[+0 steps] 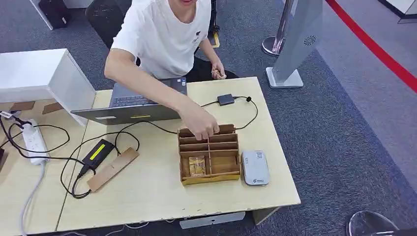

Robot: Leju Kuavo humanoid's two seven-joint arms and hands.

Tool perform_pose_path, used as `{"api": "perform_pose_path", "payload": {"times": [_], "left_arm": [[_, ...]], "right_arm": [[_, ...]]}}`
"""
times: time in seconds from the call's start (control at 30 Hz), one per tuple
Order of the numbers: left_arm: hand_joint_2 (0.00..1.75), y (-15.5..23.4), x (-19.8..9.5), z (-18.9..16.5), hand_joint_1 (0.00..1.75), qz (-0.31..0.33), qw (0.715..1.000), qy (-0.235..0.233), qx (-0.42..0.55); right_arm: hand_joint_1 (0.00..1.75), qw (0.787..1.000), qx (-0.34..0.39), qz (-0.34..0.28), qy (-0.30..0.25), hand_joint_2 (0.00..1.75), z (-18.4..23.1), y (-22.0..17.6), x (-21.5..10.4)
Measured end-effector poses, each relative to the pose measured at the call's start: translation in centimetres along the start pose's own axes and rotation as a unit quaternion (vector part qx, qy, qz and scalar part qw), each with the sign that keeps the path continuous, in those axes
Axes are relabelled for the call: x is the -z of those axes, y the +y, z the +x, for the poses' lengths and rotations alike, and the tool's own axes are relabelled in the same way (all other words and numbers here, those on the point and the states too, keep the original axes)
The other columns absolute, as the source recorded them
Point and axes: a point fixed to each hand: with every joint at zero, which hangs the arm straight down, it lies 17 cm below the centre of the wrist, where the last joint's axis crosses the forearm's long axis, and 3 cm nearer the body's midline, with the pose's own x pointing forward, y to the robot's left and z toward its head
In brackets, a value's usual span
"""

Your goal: Pass the card to the sensor for recognition and then transmit it.

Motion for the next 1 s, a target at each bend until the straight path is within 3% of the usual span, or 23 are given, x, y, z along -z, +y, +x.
{"api": "perform_pose_path", "payload": {"times": [0.33,0.43,0.57,0.63,1.0], "left_arm": [[1.75,1.8,0.2,0.3,0.0,0.047,0.999,-0.008,-0.008],[1.75,4.2,0.2,0.8,0.0,0.108,0.993,-0.029,-0.022],[1.75,10.1,-1.0,1.6,0.0,0.249,0.965,-0.072,-0.034],[1.75,12.2,-1.2,0.8,0.0,0.278,0.957,-0.07,-0.036],[1.75,12.7,-0.9,-0.9,0.0,0.274,0.959,-0.046,-0.049]], "right_arm": [[0.0,0.999,0.037,0.005,0.019,1.75,0.1,0.6,-0.3],[0.0,0.997,0.063,-0.031,0.036,1.75,-0.5,-0.8,-0.1],[0.0,0.987,0.099,-0.108,0.068,1.75,-1.7,-3.3,-0.3],[0.0,0.983,0.107,-0.126,0.08,1.75,-2.2,-3.7,-0.5],[0.0,0.983,0.107,-0.124,0.083,1.75,-2.1,-3.1,-0.8]]}}
